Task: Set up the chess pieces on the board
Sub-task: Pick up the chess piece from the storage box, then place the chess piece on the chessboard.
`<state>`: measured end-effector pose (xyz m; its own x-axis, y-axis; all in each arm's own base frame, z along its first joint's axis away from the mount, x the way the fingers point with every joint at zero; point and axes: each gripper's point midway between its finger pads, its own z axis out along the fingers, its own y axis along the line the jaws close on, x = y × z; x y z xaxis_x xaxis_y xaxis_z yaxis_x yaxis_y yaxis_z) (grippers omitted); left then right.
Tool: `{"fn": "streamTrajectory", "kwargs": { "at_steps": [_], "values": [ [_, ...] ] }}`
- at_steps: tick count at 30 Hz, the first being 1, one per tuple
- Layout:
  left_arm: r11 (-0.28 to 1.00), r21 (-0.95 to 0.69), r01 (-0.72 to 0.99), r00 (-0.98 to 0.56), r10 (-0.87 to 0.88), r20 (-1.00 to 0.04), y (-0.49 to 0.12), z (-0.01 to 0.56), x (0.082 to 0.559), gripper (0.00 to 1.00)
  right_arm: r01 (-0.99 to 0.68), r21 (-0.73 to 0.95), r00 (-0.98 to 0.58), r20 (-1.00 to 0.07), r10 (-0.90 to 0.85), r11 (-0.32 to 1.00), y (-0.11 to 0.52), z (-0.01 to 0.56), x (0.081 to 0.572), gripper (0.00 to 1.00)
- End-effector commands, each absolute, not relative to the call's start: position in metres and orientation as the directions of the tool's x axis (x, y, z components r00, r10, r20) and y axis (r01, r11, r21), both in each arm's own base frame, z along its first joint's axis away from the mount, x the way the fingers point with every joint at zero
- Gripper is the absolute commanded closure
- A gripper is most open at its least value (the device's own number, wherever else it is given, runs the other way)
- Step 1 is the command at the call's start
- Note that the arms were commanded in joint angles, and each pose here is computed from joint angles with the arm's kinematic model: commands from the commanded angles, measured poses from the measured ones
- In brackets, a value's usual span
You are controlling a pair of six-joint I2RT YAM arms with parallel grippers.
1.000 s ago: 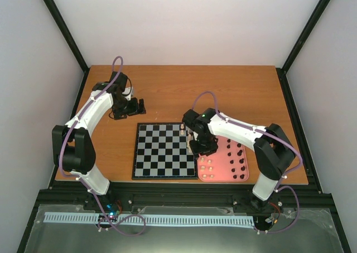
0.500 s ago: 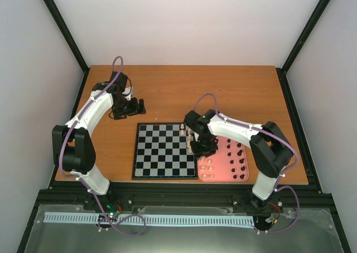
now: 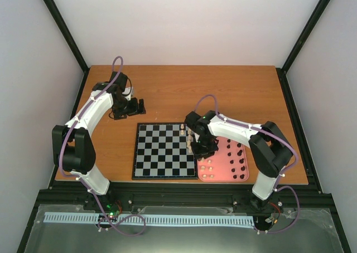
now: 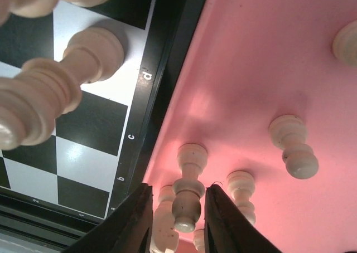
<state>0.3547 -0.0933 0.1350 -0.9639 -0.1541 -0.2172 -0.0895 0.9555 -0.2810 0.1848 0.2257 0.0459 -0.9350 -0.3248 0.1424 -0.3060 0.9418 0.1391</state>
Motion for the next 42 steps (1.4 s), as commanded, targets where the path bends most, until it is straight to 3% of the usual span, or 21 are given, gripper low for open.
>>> {"fn": "streamTrajectory", "kwargs": {
  "at_steps": [1,14,22,42],
  "values": [
    [0.956,-0.282,-0.086,-0.961,-0.154,-0.23,-0.095,0.139,0.359,0.0,-0.303,0.135,-0.933,0.16,-0.322,0.943,0.224,0.039,0.184,0.75],
    [0.953,-0.291,-0.084,-0.96,-0.156,-0.233,-0.096,0.14,0.357,0.0,-0.297,0.118,-0.938,0.15,-0.312,0.948,0.222,0.048,0.186,0.9],
    [0.948,-0.309,-0.081,-0.957,-0.161,-0.242,-0.098,0.144,0.357,0.0,-0.315,0.131,-0.942,0.081,-0.326,0.94,0.242,0.084,0.199,0.91],
    [0.946,-0.315,-0.075,-0.953,-0.161,-0.257,-0.098,0.15,0.353,0.0,-0.417,0.135,-0.897,0.099,-0.431,0.899,0.279,0.071,0.197,0.9]
  ]
}}
